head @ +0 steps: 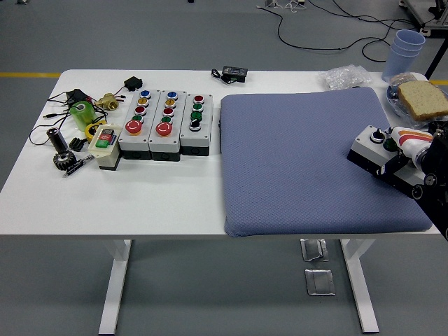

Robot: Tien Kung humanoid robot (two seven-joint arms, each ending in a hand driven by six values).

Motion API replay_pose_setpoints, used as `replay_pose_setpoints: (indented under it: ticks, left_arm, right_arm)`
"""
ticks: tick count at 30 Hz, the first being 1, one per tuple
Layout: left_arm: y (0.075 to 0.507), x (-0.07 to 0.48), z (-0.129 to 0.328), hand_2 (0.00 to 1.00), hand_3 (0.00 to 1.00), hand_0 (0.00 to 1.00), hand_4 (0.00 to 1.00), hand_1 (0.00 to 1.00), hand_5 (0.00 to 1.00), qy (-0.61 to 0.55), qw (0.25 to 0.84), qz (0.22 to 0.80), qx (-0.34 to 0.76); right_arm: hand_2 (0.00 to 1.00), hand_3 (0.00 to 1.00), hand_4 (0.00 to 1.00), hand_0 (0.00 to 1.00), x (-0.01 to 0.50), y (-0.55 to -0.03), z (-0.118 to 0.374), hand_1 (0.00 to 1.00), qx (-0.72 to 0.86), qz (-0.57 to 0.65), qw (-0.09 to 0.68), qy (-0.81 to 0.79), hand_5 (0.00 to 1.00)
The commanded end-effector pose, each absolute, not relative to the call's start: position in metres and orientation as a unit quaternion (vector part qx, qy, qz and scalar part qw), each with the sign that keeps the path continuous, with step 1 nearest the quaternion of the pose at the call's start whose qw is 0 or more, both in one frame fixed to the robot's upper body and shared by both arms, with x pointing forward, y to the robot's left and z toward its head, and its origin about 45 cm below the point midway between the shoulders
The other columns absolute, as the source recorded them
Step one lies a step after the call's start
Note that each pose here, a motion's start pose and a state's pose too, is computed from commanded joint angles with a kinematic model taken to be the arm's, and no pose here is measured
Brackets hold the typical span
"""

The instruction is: Pick up the button,place it on the desk,press the button,press the button

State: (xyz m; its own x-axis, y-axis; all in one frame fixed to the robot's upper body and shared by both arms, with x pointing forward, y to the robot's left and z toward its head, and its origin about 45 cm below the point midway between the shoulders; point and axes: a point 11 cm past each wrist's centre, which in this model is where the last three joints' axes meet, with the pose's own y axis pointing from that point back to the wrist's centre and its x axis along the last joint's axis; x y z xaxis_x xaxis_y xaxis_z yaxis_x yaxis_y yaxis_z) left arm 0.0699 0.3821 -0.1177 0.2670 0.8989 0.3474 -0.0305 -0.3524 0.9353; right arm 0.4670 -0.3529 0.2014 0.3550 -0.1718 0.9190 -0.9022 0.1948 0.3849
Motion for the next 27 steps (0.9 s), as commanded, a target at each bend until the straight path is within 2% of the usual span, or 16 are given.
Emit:
replay_pose_setpoints:
  ticks: [1, 6, 7, 12, 13, 18, 19, 27]
  left_arm:
    - [0.382, 0.07, -0.118, 0.681, 0.61, 0.667, 0.356, 0.666, 0.927, 0.334, 0.461, 0.504, 0.65]
    - [0.382, 0.07, -0.118, 0.681, 0.61, 0.667, 0.356, 0.666, 0.927, 0.334, 0.461, 0.504, 0.65]
    - [0.382, 0.07, -0.118, 0.681, 0.609, 0.667, 0.356, 0.666, 0.924, 0.334, 0.461, 0.504, 0.65]
    - [0.383, 0.07, -0.118, 0.681, 0.609, 0.667, 0.356, 0.666, 0.924, 0.334, 0.461, 0.504, 0.65]
    - [0.383, 0.07, -0.118, 0.68, 0.609, 0.667, 0.356, 0.665, 0.924, 0.334, 0.461, 0.504, 0.65]
    - [0.383, 0.069, -0.118, 0.68, 0.609, 0.667, 0.356, 0.665, 0.924, 0.333, 0.461, 0.502, 0.651]
    - [0.383, 0.069, -0.118, 0.68, 0.608, 0.666, 0.354, 0.665, 0.921, 0.333, 0.461, 0.502, 0.652]
    - [0.384, 0.07, -0.117, 0.68, 0.608, 0.666, 0.354, 0.665, 0.921, 0.332, 0.462, 0.501, 0.653]
  right_arm:
    - [0.561, 0.56, 0.812, 0.287, 0.467, -0.354, 0.202, 0.363, 0.557, 0.301, 0.604, -0.485, 0.002]
    - [0.561, 0.56, 0.812, 0.287, 0.466, -0.362, 0.213, 0.363, 0.546, 0.32, 0.587, -0.505, 0.002]
    - [0.504, 0.493, 0.702, 0.147, 0.466, -0.362, 0.215, 0.235, 0.546, 0.323, 0.584, -0.507, 0.002]
    - [0.504, 0.493, 0.702, 0.147, 0.464, -0.358, 0.225, 0.235, 0.567, 0.337, 0.546, -0.516, 0.002]
    - [0.452, 0.473, 0.642, 0.076, 0.464, -0.356, 0.227, 0.141, 0.571, 0.343, 0.539, -0.516, 0.082]
    - [0.452, 0.473, 0.642, 0.076, 0.463, -0.332, 0.244, 0.141, 0.601, 0.399, 0.488, -0.491, 0.082]
    - [0.427, 0.457, 0.62, 0.075, 0.463, -0.328, 0.246, 0.09, 0.607, 0.407, 0.481, -0.485, 0.088]
    - [0.41, 0.455, 0.601, 0.073, 0.455, -0.266, 0.263, 0.086, 0.676, 0.51, 0.388, -0.365, 0.099]
